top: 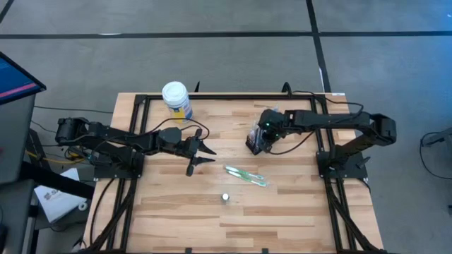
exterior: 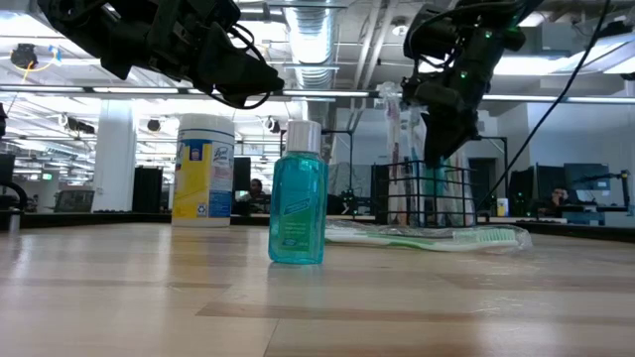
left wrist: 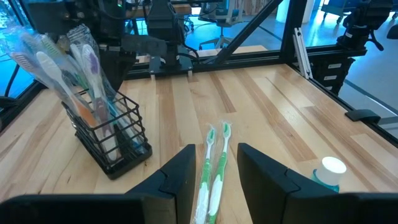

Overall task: Pick & Place toothbrushing station
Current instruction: Put the blue mouthwash into the mesh organizer

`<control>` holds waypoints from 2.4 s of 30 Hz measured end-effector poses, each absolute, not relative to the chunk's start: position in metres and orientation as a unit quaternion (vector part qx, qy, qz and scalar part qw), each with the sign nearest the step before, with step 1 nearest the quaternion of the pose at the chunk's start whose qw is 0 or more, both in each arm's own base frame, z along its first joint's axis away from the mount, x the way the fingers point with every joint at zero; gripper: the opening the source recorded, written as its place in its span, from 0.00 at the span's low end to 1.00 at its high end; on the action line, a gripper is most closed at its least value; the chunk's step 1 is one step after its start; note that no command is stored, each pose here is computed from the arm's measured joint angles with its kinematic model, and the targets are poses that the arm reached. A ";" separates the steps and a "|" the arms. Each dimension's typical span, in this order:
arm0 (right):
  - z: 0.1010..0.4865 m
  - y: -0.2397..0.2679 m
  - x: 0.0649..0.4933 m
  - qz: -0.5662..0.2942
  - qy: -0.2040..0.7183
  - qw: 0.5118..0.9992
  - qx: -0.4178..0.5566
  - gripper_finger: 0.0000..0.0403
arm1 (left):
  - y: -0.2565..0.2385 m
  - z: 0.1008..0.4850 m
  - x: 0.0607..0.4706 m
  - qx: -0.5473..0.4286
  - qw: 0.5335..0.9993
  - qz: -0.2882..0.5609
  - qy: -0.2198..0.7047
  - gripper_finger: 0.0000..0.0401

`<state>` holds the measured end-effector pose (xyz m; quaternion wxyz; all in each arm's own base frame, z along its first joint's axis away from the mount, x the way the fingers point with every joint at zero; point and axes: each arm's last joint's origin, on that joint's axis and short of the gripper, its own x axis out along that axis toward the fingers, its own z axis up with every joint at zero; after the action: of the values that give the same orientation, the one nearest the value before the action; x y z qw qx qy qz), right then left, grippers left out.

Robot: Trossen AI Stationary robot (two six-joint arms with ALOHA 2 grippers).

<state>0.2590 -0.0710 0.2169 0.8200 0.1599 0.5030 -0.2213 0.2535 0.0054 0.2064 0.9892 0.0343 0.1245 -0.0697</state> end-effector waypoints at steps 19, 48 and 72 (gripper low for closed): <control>0.211 -0.071 0.262 -0.217 0.495 0.826 0.161 0.22 | 0.005 0.206 0.253 0.034 0.989 -0.070 0.124 0.28; 0.210 -0.070 0.261 -0.202 0.502 0.824 0.169 0.25 | 0.005 0.206 0.253 0.034 0.989 -0.070 0.124 0.28; 0.210 -0.069 0.261 -0.191 0.504 0.825 0.168 0.25 | 0.005 0.207 0.254 0.034 0.989 -0.070 0.124 0.28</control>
<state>0.2608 -0.0694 0.2102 0.8252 0.1681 0.5044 -0.1907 0.2535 0.0053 0.2065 0.9892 0.0342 0.1243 -0.0698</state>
